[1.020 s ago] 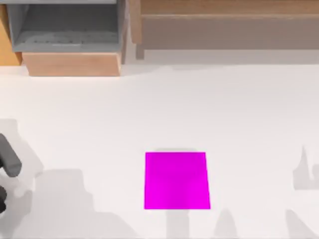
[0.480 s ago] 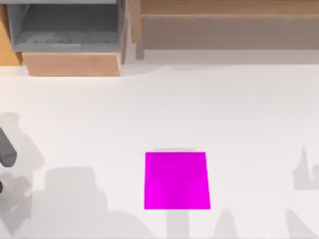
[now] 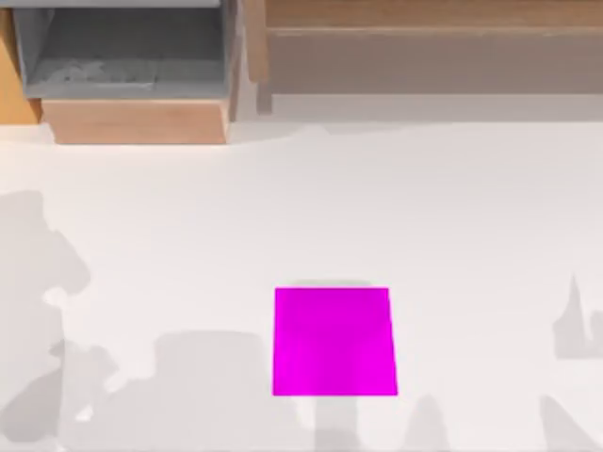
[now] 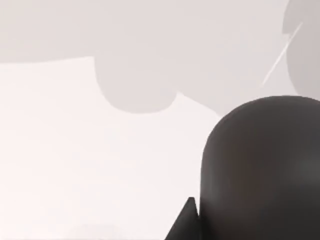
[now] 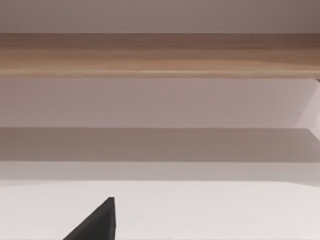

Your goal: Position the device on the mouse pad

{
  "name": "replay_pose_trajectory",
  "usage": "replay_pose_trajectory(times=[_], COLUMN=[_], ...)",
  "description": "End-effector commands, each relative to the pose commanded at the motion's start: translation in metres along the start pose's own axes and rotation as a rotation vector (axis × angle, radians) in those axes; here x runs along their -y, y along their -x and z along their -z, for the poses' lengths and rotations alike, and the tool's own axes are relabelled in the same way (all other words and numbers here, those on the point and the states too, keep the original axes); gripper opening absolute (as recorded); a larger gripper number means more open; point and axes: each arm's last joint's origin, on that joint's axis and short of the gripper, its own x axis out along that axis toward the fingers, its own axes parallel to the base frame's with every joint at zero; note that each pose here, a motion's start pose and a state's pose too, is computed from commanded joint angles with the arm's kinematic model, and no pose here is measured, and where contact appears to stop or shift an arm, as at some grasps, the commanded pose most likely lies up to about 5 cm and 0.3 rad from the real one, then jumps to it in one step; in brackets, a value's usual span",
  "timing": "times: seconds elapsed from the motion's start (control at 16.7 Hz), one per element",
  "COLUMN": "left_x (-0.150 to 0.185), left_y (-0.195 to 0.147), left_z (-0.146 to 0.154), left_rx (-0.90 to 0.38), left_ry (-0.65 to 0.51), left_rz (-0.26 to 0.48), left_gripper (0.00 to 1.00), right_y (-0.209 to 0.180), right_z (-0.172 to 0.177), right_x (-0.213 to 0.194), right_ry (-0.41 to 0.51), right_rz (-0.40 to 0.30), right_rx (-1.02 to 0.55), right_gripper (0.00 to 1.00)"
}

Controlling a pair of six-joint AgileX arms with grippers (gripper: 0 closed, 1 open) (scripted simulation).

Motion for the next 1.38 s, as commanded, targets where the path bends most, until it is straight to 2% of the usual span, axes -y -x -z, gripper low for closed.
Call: replay_pose_trajectory(times=[0.3, 0.48, 0.66, 0.84, 1.02, 1.14, 1.26, 1.38], left_x=[-0.002, -0.006, -0.005, 0.016, 0.059, 0.096, 0.132, 0.161], left_y=[-0.001, 0.001, 0.001, -0.006, -0.016, -0.023, -0.028, -0.032], left_z=[-0.004, -0.032, -0.083, -0.149, -0.215, -0.251, -0.277, -0.293], left_rx=[-0.003, -0.006, -0.012, -0.018, -0.018, -0.014, -0.010, -0.007], left_ry=[-0.025, -0.210, -0.555, -1.019, -1.508, -1.795, -2.020, -2.173], left_rz=[0.004, 0.010, 0.027, 0.050, 0.066, 0.066, 0.057, 0.044], left_gripper=[0.00, 0.00, 0.00, 0.00, 0.00, 0.00, 0.00, 0.00], right_y=[0.000, 0.000, 0.000, 0.000, 0.000, 0.000, 0.000, 0.000], right_z=[0.000, 0.000, 0.000, 0.000, 0.000, 0.000, 0.000, 0.000], right_x=[0.000, 0.000, 0.000, 0.000, 0.000, 0.000, 0.000, 0.000], right_ry=[0.000, 0.000, 0.000, 0.000, 0.000, 0.000, 0.000, 0.000], right_rz=[0.000, 0.000, 0.000, 0.000, 0.000, 0.000, 0.000, 0.000], right_rx=[0.000, 0.000, 0.000, 0.000, 0.000, 0.000, 0.000, 0.000], right_gripper=[1.00, 1.00, 1.00, 1.00, 1.00, 1.00, 1.00, 1.00])
